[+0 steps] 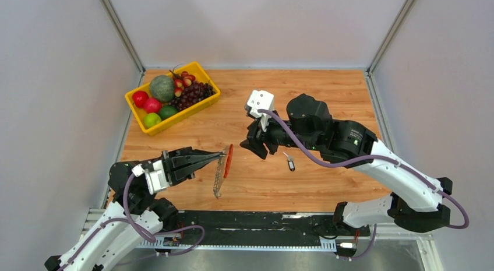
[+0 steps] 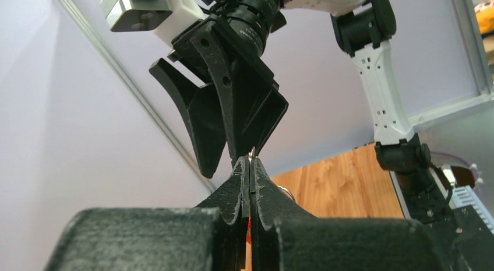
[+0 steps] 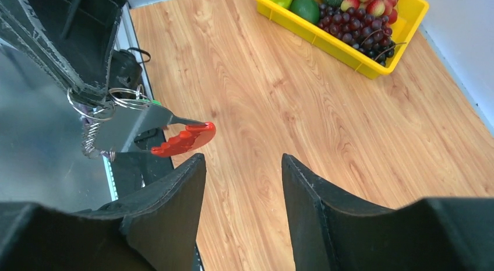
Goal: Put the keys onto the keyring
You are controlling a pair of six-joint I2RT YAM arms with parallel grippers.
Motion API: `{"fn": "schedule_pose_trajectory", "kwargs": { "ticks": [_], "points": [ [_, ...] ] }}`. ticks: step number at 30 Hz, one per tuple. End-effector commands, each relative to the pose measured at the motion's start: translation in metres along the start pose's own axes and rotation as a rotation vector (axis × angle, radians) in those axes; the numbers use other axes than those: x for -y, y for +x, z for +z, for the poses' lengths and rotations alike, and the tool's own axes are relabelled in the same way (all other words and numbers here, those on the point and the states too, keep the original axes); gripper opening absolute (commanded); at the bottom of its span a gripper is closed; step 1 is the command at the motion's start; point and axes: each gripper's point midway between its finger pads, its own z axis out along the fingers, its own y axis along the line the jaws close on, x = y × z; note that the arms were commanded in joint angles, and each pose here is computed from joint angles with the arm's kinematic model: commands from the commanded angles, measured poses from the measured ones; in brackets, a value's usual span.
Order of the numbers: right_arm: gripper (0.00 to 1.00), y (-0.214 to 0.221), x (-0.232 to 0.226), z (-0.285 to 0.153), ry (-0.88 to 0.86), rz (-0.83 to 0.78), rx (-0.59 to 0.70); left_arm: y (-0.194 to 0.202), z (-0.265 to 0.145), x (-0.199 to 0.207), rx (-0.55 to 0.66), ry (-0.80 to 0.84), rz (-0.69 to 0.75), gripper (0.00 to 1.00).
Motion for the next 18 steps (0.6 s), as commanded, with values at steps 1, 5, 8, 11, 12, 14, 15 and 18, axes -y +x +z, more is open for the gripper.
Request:
{"fn": "schedule_pose_trajectory", "kwargs": {
  "ticks": [1,5,8,11,12,14,15,18],
  "points": [
    [0.55,0.0,-0.006,-0.003,-0.043,-0.053,-0.014,0.009,-0.001,-0.004,-0.114,0.032,0.076,0.0],
    [0.56,0.0,-0.027,-0.008,-0.158,-0.05,0.004,0.021,-0.006,-0.012,-0.188,-0.001,0.106,0.0],
    [0.56,-0.001,-0.045,-0.015,-0.26,-0.061,0.042,0.02,-0.005,-0.012,-0.184,0.002,0.103,0.0],
    [0.55,-0.003,-0.055,-0.017,-0.312,-0.077,0.099,0.023,-0.005,-0.012,-0.181,-0.007,0.087,0.0],
    [0.54,-0.003,-0.058,-0.019,-0.327,-0.083,0.111,0.024,-0.005,-0.012,-0.174,-0.01,0.084,0.0],
    [0.52,-0.001,-0.063,-0.018,-0.349,-0.102,0.111,0.022,-0.003,-0.013,-0.145,-0.022,0.064,0.0],
    [0.51,0.001,-0.066,-0.017,-0.353,-0.111,0.108,0.015,-0.001,-0.014,-0.113,-0.036,0.05,0.0],
    [0.48,0.002,-0.069,-0.012,-0.345,-0.143,0.118,0.012,0.0,-0.013,-0.069,-0.046,0.015,0.0]
  ]
}}
